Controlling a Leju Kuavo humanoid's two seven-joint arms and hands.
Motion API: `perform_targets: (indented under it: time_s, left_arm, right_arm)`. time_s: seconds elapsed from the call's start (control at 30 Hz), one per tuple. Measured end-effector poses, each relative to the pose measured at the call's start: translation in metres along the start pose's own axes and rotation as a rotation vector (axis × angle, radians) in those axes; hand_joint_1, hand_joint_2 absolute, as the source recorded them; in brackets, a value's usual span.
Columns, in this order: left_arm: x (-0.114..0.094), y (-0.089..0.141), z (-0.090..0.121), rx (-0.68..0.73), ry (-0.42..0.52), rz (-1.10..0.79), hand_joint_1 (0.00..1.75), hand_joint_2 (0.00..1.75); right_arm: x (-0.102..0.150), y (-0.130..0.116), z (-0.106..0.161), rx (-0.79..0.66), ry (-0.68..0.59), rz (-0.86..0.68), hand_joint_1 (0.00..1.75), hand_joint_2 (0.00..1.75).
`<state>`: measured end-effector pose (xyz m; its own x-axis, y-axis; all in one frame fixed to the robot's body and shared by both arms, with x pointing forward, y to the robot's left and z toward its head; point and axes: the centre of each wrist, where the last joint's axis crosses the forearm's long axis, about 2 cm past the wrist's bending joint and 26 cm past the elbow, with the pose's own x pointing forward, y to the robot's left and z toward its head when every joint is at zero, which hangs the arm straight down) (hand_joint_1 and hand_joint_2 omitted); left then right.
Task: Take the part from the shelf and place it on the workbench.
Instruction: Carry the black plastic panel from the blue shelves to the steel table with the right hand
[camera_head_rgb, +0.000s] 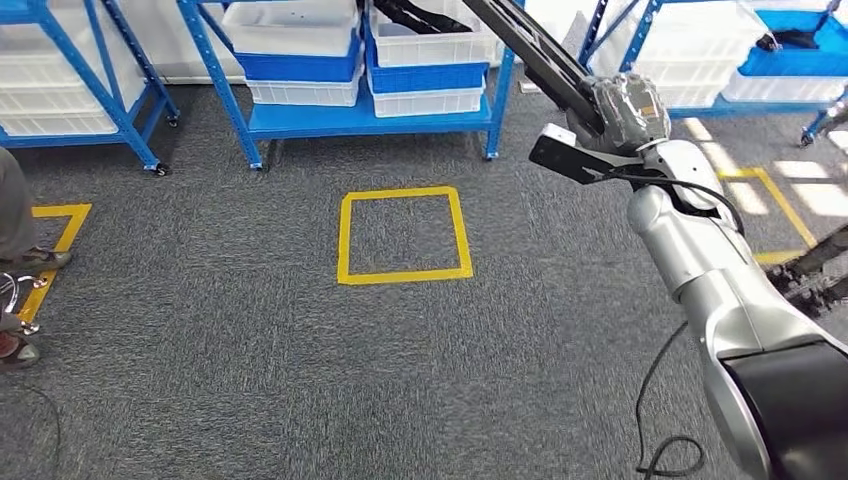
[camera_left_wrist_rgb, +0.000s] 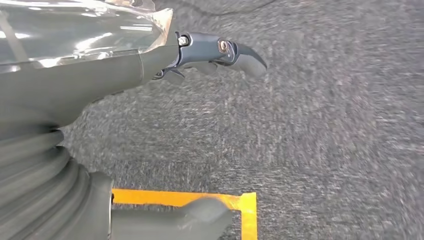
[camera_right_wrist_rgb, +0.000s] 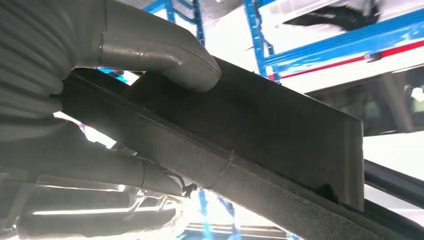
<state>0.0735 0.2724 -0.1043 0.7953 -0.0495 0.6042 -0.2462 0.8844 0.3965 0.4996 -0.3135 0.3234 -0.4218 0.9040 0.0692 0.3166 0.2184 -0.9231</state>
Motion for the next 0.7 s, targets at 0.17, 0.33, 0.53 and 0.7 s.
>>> perform_targets:
  time_s: [0.17,0.33,0.53,0.7]
  left_arm:
    - [0.002,-0.001,-0.001,-0.001,-0.001,0.002,0.0,1.75]
    - [0.001,-0.001,0.0,-0.004,0.0,0.0,0.0,1.75]
    - [0.004,-0.002,-0.001,-0.05,-0.005,0.012,0.0,1.75]
    - [0.011,-0.008,-0.002,-0.096,-0.031,0.026,0.0,1.75]
  right_arm:
    - [0.002,0.002,0.001,-0.001,0.007,-0.002,1.69,1.75]
    - [0.007,0.009,0.003,0.01,0.006,-0.01,1.69,1.75]
    - [0.005,0.01,0.006,-0.009,0.009,-0.005,1.69,1.75]
    - [-0.005,0.011,0.017,-0.029,0.03,0.001,1.69,1.75]
